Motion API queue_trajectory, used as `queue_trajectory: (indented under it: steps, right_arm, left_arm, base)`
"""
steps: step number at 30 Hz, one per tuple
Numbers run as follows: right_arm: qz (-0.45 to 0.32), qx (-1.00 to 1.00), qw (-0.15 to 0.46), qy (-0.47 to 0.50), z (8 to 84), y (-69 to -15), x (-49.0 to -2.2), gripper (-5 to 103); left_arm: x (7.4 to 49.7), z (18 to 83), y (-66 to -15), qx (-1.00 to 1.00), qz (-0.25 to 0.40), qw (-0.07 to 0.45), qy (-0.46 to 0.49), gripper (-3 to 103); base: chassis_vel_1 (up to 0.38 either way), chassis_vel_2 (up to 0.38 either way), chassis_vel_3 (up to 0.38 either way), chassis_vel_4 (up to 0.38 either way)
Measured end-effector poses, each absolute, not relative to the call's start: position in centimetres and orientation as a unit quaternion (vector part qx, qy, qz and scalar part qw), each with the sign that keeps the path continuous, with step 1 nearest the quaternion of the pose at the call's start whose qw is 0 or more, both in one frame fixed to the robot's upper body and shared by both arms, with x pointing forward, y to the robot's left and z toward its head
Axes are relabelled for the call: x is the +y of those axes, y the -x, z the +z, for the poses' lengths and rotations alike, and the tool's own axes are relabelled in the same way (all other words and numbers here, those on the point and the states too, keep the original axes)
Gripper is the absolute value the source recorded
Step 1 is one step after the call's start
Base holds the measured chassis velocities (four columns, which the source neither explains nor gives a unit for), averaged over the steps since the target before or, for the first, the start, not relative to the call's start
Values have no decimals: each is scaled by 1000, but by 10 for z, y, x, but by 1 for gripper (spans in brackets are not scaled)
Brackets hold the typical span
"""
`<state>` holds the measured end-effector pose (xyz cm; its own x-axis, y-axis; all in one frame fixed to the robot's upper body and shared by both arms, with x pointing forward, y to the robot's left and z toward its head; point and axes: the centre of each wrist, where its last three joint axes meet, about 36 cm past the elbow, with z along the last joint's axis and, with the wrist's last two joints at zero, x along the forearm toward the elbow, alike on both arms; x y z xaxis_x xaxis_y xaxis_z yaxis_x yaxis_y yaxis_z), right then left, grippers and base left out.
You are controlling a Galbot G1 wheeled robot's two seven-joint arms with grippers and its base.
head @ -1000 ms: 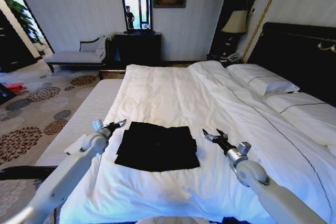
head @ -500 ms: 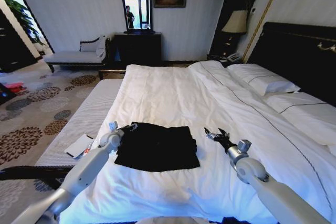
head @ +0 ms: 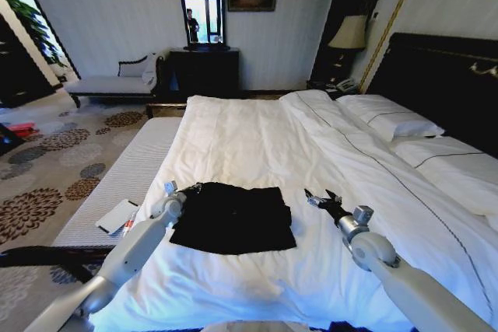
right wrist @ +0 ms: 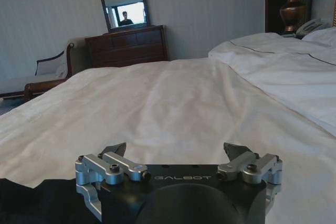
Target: Fold the clothes on the bed.
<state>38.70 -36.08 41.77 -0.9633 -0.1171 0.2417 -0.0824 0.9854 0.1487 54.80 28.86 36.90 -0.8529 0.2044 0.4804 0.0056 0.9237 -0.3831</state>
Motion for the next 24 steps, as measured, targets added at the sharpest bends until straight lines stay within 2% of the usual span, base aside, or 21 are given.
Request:
queue_trajectory:
  steps: [6, 16, 18, 20, 21, 24]
  right_arm:
    - [-69, -988, 129, -48, 416, -387, -359, 100]
    - [-90, -985, 133, -55, 432, -407, -359, 100]
    - [-127, -976, 160, -75, 448, -426, -357, 100]
    - [-166, -957, 215, -106, 464, -440, -356, 100]
    - [-166, -957, 215, -106, 464, -440, -356, 100]
    - [-203, -923, 288, -156, 481, -473, -355, 100]
  left_arm:
    - [290, 370, -547, -945, 189, 262, 53, 1]
    - [295, 373, -546, -948, 189, 253, 37, 0]
    - [296, 376, -542, -950, 185, 250, 36, 0]
    - [296, 378, -537, -951, 181, 247, 36, 0]
    - [296, 378, -537, -951, 181, 247, 36, 0]
    - [294, 384, -531, -955, 174, 239, 40, 0]
  base:
    - [0, 0, 0, 0]
    - [0, 0, 0, 0]
    - [0, 0, 0, 0]
    - [0, 0, 0, 0]
    - [0, 0, 0, 0]
    - [0, 0, 0, 0]
